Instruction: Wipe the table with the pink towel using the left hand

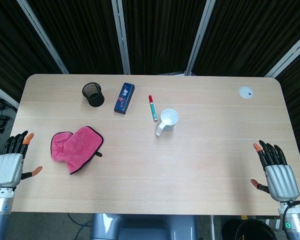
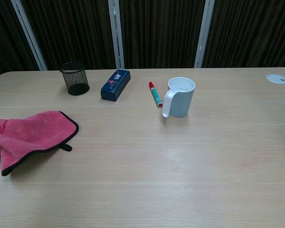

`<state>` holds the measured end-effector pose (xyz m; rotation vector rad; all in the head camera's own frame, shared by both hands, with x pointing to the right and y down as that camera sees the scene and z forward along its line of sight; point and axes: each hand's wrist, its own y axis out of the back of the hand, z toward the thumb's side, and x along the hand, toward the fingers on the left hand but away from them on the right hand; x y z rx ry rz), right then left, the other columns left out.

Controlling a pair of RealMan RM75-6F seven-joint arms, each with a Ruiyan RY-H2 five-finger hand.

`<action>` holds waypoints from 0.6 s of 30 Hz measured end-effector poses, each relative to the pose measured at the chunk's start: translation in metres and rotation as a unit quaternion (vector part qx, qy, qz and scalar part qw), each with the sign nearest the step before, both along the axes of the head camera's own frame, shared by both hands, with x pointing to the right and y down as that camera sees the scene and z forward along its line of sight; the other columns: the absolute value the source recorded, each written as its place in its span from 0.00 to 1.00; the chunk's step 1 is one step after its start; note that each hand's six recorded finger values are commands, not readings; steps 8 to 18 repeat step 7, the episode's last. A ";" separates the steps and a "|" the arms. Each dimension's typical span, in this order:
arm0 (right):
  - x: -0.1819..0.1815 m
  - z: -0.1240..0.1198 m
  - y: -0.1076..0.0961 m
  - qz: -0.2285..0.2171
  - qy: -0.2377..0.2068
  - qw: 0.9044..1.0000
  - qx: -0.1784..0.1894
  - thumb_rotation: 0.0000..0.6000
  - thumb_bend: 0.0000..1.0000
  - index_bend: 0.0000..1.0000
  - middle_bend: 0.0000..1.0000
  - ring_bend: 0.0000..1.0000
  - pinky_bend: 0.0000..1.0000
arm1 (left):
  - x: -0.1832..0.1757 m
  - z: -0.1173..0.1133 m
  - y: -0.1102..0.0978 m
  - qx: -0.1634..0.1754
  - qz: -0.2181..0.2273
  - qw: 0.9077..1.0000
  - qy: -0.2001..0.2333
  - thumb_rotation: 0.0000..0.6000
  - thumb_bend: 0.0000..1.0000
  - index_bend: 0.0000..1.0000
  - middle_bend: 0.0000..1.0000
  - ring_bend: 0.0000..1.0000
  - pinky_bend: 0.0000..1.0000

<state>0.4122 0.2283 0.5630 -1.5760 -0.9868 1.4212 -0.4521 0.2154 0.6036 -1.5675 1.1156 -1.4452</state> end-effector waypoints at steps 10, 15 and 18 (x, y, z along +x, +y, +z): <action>0.000 0.001 0.001 -0.003 0.001 1.000 0.005 1.00 0.00 0.00 0.00 0.00 0.00 | -0.016 -0.009 0.033 0.028 0.029 0.999 -0.015 1.00 0.00 0.00 0.00 0.00 0.00; 0.000 0.001 0.001 -0.003 0.001 1.000 0.005 1.00 0.00 0.00 0.00 0.00 0.00 | -0.016 -0.009 0.033 0.028 0.029 0.999 -0.015 1.00 0.00 0.00 0.00 0.00 0.00; 0.000 0.001 0.001 -0.003 0.001 1.000 0.005 1.00 0.00 0.00 0.00 0.00 0.00 | -0.016 -0.009 0.033 0.028 0.029 0.999 -0.015 1.00 0.00 0.00 0.00 0.00 0.00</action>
